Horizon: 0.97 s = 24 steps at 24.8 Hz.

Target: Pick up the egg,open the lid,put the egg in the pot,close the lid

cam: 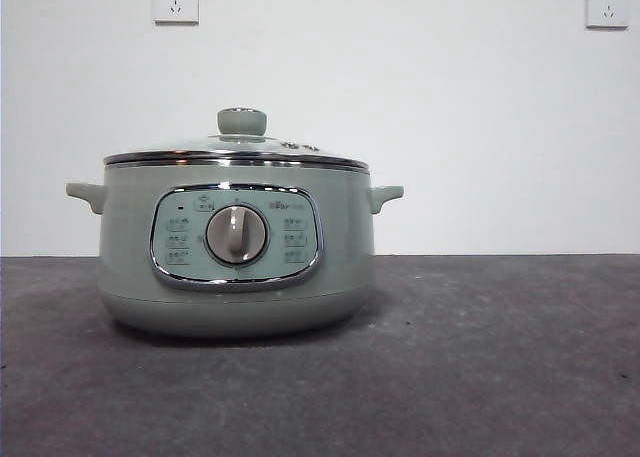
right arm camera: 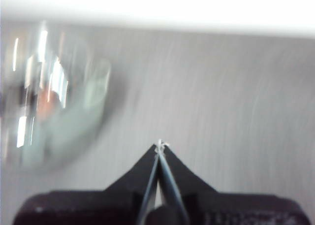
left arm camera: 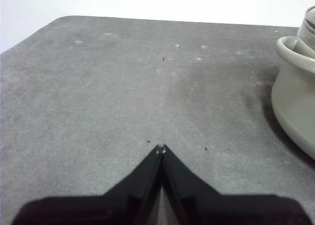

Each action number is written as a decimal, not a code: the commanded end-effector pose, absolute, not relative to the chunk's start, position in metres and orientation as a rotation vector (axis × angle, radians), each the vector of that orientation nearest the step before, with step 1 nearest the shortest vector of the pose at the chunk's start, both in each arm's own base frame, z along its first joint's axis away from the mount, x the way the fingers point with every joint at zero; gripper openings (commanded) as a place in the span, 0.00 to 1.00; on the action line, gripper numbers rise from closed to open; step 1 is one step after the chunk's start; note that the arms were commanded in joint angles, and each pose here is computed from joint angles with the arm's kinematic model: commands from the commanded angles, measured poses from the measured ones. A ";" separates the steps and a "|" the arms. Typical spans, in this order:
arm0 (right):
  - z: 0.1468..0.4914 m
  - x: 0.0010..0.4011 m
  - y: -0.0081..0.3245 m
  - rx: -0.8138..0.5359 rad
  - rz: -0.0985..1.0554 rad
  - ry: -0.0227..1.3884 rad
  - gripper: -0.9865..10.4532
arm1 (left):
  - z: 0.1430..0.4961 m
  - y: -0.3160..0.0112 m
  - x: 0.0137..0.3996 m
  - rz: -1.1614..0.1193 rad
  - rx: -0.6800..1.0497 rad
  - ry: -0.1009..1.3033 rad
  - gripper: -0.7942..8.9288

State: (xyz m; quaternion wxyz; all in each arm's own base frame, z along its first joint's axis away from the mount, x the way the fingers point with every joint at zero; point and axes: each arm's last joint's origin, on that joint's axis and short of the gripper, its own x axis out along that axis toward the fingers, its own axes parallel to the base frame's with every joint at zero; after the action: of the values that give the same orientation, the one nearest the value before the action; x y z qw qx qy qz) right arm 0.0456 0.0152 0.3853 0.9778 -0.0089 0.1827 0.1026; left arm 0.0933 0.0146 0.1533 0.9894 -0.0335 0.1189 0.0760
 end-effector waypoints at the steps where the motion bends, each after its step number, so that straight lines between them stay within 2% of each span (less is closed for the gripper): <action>1: 0.368 0.048 0.010 0.017 0.109 0.214 0.09 | 0.149 0.015 0.094 0.162 -0.077 0.246 0.08; 5: 0.297 0.069 0.005 0.033 -0.050 0.059 0.09 | 0.149 0.015 0.094 0.162 -0.077 0.246 0.08; 11: 0.223 0.087 0.002 0.053 -0.115 0.071 0.09 | 0.149 0.015 0.094 0.162 -0.077 0.246 0.08; 17: 0.184 0.092 0.003 0.058 -0.118 0.108 0.09 | 0.149 0.015 0.094 0.162 -0.077 0.246 0.08; 24: 0.168 0.092 0.003 0.054 -0.119 0.126 0.09 | 0.149 0.015 0.094 0.162 -0.077 0.246 0.08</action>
State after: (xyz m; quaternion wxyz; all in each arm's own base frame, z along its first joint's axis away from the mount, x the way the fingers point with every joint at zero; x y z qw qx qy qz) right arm 0.0916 0.0028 0.1709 0.9961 0.0220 0.0632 -0.0582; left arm 0.0933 0.0146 0.1533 0.9893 -0.0365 0.1187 0.0766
